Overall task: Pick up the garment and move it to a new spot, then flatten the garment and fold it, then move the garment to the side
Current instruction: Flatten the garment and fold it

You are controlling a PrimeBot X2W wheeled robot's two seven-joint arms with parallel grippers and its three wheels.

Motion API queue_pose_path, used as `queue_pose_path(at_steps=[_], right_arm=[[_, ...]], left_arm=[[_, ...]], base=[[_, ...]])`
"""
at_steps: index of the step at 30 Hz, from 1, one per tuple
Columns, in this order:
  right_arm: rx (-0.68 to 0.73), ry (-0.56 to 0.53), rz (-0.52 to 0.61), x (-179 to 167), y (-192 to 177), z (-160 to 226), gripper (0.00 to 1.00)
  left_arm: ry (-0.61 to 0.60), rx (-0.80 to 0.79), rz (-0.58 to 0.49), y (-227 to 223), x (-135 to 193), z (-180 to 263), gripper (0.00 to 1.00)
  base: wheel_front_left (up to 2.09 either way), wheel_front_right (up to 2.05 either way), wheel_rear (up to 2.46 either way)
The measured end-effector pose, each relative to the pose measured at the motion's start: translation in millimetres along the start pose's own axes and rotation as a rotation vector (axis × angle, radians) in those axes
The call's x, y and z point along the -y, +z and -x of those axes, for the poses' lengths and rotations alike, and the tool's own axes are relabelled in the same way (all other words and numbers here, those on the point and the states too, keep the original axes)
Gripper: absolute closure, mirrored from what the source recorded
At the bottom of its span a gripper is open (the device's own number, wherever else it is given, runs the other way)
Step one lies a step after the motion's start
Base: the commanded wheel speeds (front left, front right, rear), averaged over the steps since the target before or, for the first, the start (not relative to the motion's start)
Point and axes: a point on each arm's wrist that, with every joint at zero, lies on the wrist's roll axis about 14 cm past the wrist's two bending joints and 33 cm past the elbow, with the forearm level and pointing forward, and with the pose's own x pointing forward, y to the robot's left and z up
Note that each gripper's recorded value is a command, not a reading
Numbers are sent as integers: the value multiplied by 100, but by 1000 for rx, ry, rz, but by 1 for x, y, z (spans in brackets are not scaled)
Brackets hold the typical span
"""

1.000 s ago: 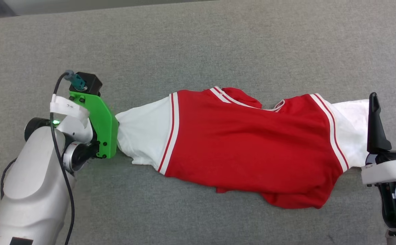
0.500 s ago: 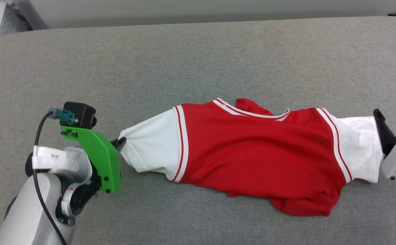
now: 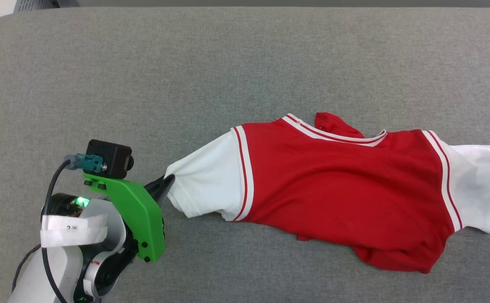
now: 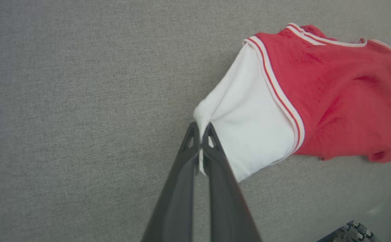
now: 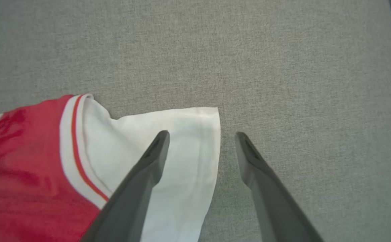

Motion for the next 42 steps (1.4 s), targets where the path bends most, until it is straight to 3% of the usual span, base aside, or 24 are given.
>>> queue_pose_path(at_steps=[12, 20, 21, 22, 23, 34, 42], right_arm=[[-137, -10, 14, -8, -20, -50, 0], [-169, 13, 104, -21, -30, -64, 0], [-173, 16, 108, -22, -31, -64, 30], [-173, 19, 118, -23, -32, -64, 68], [-167, 24, 122, -24, -32, -64, 100], [69, 71, 133, -30, 0, -42, 100], [362, 84, 154, -26, 61, 16, 100]], left_arm=[[25, -47, 27, -16, -13, -10, 100], [39, -62, 35, -20, -18, -12, 100], [39, -62, 35, -20, -18, -12, 100], [40, -61, 34, -20, -18, -11, 100], [40, -59, 34, -20, -18, -11, 100], [79, 43, 36, -3, -26, -1, 100], [106, 213, -6, 31, -26, 21, 100]], base=[[0, 0, 0], [0, 0, 0], [0, 0, 0], [0, 0, 0], [0, 0, 0], [0, 0, 0], [0, 0, 0]])
